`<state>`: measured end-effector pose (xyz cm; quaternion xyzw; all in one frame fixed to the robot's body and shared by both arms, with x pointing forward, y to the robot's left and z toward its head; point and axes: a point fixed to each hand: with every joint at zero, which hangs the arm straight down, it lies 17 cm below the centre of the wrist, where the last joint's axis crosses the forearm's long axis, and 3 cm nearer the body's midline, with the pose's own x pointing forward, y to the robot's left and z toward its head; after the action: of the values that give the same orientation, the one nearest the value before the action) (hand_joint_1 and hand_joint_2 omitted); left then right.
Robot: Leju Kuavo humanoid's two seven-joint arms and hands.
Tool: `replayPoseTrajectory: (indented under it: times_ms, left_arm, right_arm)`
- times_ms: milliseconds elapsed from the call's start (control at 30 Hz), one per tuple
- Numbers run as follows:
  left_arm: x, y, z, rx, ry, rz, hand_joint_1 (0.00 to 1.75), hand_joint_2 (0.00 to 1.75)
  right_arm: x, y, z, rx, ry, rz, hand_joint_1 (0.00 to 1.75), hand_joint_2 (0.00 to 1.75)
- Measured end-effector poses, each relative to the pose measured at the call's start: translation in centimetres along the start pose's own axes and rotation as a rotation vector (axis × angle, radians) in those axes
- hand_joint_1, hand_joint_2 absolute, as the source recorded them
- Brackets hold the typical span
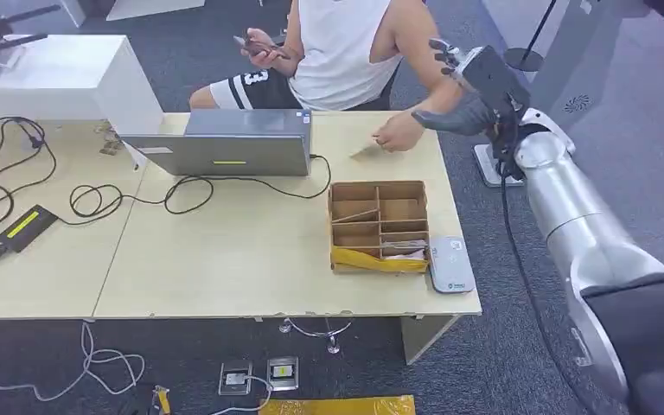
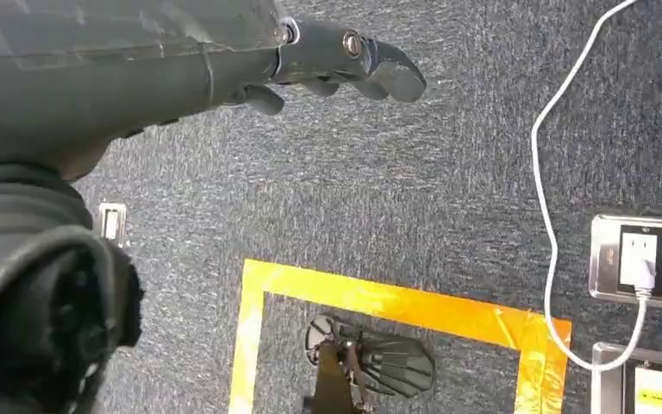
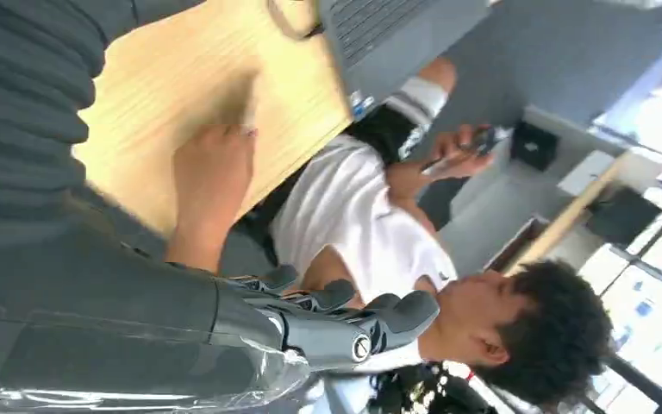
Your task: Pass the card to the sensor for recognition and then transmit it.
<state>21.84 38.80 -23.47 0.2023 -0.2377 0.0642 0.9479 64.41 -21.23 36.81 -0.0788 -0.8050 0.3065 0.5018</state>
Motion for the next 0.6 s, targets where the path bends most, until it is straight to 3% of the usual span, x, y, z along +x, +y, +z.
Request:
replayPoseTrajectory:
  times_ms: [167,267,600]
  left_arm:
    - [-0.6,0.2,0.1,0.009,0.006,0.013,0.00,0.00]
    - [-0.7,0.2,0.1,0.011,0.005,0.022,0.00,0.00]
    - [-1.7,0.6,0.2,0.021,0.007,0.036,0.00,0.00]
  right_arm:
    - [2.9,-0.4,1.2,0.007,-0.075,-0.436,0.00,1.75]
    - [4.5,-0.5,2.6,0.044,-0.134,-0.602,0.00,1.75]
    - [1.5,3.9,7.4,0.162,-0.066,-0.489,0.00,1.75]
